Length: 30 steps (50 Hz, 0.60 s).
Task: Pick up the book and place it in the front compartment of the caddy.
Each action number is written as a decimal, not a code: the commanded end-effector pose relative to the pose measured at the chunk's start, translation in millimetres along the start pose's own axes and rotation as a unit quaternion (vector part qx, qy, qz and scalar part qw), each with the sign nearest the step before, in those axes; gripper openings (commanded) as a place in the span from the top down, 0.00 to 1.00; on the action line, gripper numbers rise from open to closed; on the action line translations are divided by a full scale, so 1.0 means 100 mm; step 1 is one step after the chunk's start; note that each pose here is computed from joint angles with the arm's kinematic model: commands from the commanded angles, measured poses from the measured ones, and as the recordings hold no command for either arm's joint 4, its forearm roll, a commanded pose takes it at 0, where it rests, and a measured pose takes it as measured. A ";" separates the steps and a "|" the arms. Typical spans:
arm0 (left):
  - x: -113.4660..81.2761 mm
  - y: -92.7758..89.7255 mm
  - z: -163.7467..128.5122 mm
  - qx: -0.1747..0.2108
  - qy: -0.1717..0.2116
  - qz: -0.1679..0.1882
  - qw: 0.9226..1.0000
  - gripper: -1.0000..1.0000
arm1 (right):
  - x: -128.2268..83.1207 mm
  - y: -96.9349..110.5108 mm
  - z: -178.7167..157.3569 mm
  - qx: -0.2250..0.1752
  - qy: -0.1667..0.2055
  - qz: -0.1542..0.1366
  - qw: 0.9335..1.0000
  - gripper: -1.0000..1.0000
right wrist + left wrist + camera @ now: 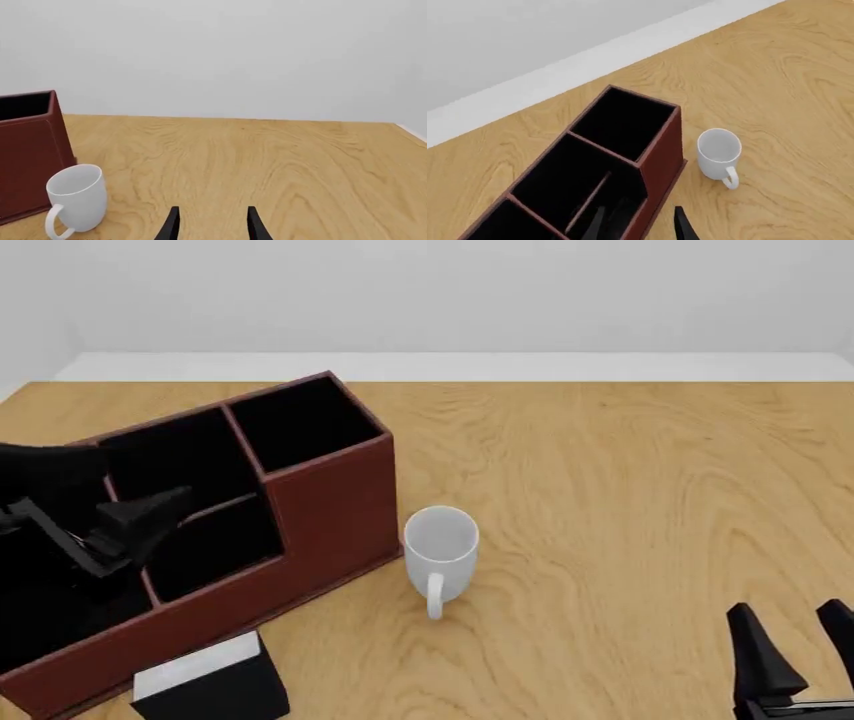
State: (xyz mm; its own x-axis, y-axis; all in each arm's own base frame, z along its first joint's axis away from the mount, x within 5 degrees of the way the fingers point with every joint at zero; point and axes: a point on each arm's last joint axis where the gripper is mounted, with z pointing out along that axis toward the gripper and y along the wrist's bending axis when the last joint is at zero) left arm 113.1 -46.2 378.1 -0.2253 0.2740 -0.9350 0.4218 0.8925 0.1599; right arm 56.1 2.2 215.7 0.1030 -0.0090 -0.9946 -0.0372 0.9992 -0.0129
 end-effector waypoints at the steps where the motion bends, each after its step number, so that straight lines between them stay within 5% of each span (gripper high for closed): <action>1: -0.19 -0.08 0.08 0.057 0.068 0.101 0.991 0.00 | 0.00 0.01 0.00 -0.006 0.000 -0.004 1.000 0.00; 3: -0.21 -0.12 0.14 0.072 0.095 0.089 0.989 0.00 | 0.00 0.01 0.00 -0.006 0.000 -0.004 1.000 0.00; 7: -0.28 -0.12 0.08 0.085 0.096 0.135 0.982 0.00 | 0.00 0.01 0.00 -0.006 0.001 -0.005 1.000 0.00; 11: -0.36 -0.19 0.12 0.114 0.134 0.121 0.977 0.00 | 0.01 0.01 0.00 -0.007 0.001 -0.005 1.000 0.00; 18: -0.26 -0.19 0.11 0.136 0.181 0.198 0.954 0.00 | 0.01 0.01 0.00 -0.007 0.002 -0.009 1.000 0.00; 30: -0.19 -0.22 0.16 0.166 0.258 0.213 0.928 0.00 | 0.01 0.01 0.00 -0.008 0.002 -0.012 1.000 0.00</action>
State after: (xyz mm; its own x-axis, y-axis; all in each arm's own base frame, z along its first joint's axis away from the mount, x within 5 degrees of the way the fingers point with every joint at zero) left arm 122.0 -74.5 393.4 -0.3152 0.7088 -0.6310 0.7352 0.6029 0.3099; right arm 56.0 3.0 214.7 0.0997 -0.0288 -0.9946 -0.0499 0.9982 -0.0340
